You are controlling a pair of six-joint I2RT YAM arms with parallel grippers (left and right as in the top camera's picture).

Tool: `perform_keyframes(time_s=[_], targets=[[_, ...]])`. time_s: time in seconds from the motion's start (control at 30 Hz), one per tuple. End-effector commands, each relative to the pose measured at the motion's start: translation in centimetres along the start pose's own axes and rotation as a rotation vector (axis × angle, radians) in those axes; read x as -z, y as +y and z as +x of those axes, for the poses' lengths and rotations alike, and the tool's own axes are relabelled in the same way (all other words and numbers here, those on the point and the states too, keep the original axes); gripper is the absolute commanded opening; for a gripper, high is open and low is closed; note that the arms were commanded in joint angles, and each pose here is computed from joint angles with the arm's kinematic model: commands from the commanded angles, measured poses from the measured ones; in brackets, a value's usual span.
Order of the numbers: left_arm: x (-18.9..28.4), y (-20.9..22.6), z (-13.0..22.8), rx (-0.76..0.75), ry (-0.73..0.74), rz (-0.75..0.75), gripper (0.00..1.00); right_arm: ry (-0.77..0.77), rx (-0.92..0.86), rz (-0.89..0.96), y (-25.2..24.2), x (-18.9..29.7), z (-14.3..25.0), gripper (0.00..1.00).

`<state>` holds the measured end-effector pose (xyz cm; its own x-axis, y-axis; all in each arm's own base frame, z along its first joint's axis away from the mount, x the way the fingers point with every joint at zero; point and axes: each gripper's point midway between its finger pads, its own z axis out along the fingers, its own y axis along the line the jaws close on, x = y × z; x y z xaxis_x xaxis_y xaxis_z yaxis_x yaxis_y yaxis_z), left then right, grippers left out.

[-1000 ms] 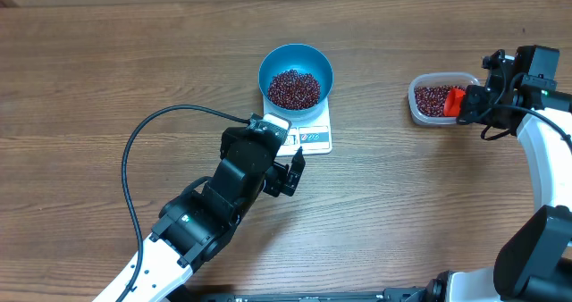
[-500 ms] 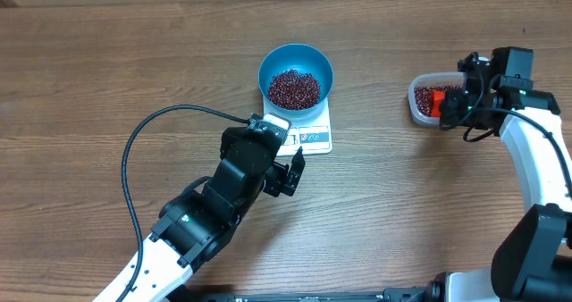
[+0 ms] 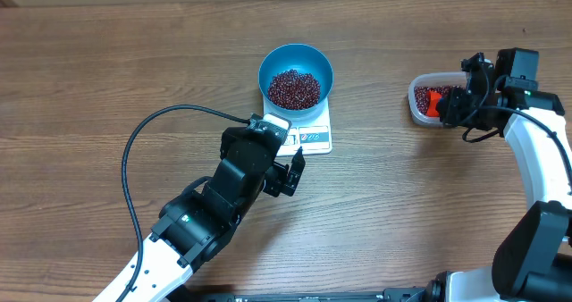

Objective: Scoop item into bowl and weigh 150g on scale
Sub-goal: 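Dip the red scoop into the beans with the right gripper, then lift the filled scoop out of the tub with the right gripper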

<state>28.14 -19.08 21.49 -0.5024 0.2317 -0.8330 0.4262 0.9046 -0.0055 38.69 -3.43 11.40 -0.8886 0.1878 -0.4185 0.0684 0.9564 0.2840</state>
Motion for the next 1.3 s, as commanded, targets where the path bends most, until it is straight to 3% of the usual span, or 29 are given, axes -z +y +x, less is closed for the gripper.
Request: perform_keyframes(time_s=[0.0, 1.27], targets=[[0.5, 0.0, -0.6, -0.008, -0.021, 0.008, 1.0, 0.02, -0.029, -0.097, 1.3, -0.5, 0.7, 0.04], [0.5, 0.0, -0.6, 0.008, -0.021, 0.008, 0.99, -0.155, -0.239, -0.339, -3.4, 4.1, -1.7, 0.04]])
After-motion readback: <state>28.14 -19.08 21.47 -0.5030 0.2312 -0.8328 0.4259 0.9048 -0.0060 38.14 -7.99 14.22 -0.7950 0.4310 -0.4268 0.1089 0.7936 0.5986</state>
